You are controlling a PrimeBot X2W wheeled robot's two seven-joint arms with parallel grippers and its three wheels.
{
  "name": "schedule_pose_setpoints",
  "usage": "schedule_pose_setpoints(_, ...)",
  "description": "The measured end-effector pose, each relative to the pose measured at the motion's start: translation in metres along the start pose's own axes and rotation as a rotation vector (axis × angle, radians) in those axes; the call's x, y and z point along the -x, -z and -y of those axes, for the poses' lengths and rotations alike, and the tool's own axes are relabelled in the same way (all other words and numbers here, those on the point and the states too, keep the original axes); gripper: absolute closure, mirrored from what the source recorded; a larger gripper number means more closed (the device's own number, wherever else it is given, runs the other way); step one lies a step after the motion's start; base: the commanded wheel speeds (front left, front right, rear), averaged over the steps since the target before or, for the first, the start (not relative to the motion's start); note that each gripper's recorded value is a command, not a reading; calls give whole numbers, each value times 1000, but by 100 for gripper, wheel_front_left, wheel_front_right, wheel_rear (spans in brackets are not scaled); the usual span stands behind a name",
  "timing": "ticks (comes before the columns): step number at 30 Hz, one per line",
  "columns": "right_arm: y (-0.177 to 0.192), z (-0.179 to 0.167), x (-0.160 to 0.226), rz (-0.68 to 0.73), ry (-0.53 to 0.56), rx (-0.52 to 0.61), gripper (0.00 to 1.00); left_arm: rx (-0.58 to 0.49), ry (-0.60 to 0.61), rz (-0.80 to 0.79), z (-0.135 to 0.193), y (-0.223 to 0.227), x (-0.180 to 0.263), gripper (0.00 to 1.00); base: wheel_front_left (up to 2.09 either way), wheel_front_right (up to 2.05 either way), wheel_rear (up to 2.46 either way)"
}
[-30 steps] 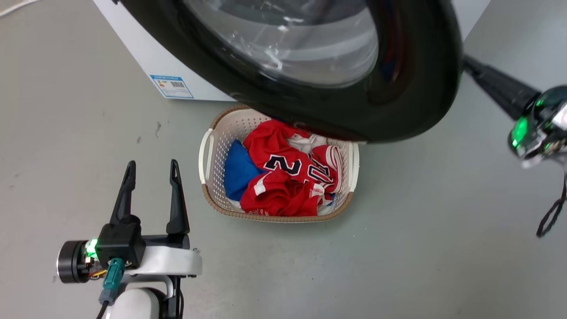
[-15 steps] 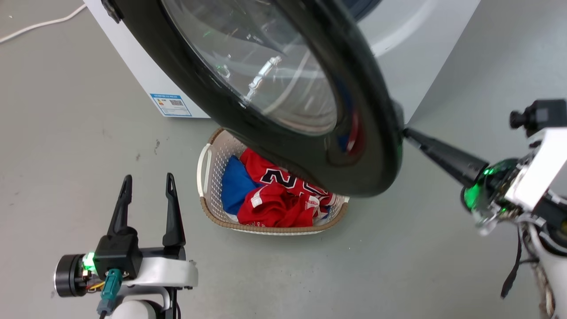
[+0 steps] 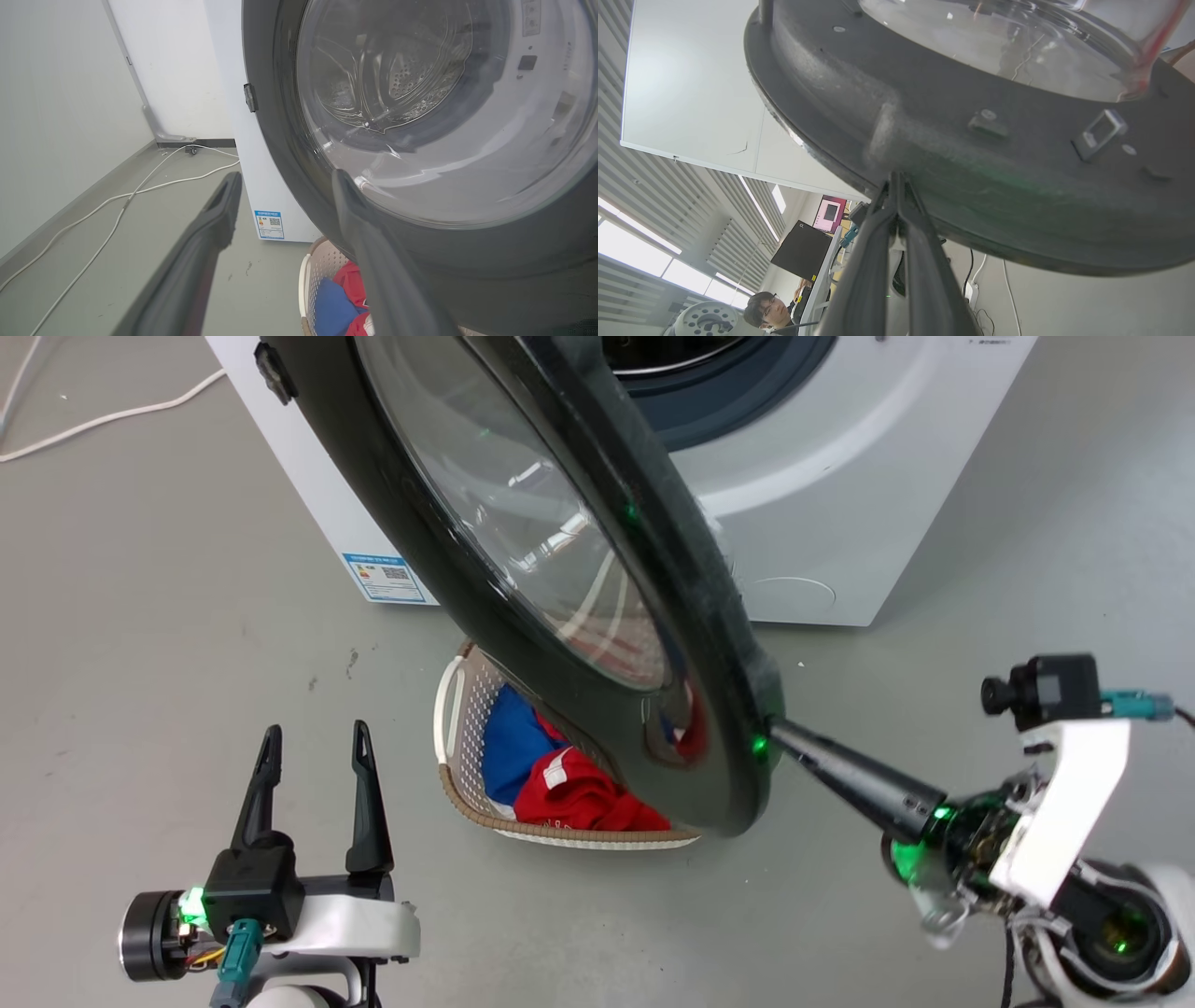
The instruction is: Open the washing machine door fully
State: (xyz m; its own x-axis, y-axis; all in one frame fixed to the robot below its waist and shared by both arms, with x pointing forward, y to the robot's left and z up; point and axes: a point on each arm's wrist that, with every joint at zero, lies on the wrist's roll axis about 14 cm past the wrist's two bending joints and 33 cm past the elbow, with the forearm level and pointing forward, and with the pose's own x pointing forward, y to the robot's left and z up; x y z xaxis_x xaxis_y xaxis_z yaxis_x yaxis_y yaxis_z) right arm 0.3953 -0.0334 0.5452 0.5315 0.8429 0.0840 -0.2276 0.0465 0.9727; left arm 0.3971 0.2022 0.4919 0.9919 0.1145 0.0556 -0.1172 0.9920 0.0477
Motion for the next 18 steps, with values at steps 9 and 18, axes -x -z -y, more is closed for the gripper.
schedule_pose_setpoints(9,39,-6,-5,-53,-33,-66,100,-1,-19,4,-7,-4,8,0,0,0,0)
schedule_pose_setpoints(18,84,-12,-22,-183,-66,-133,100,-3,-36,16,-14,-9,16,0,0,0,0)
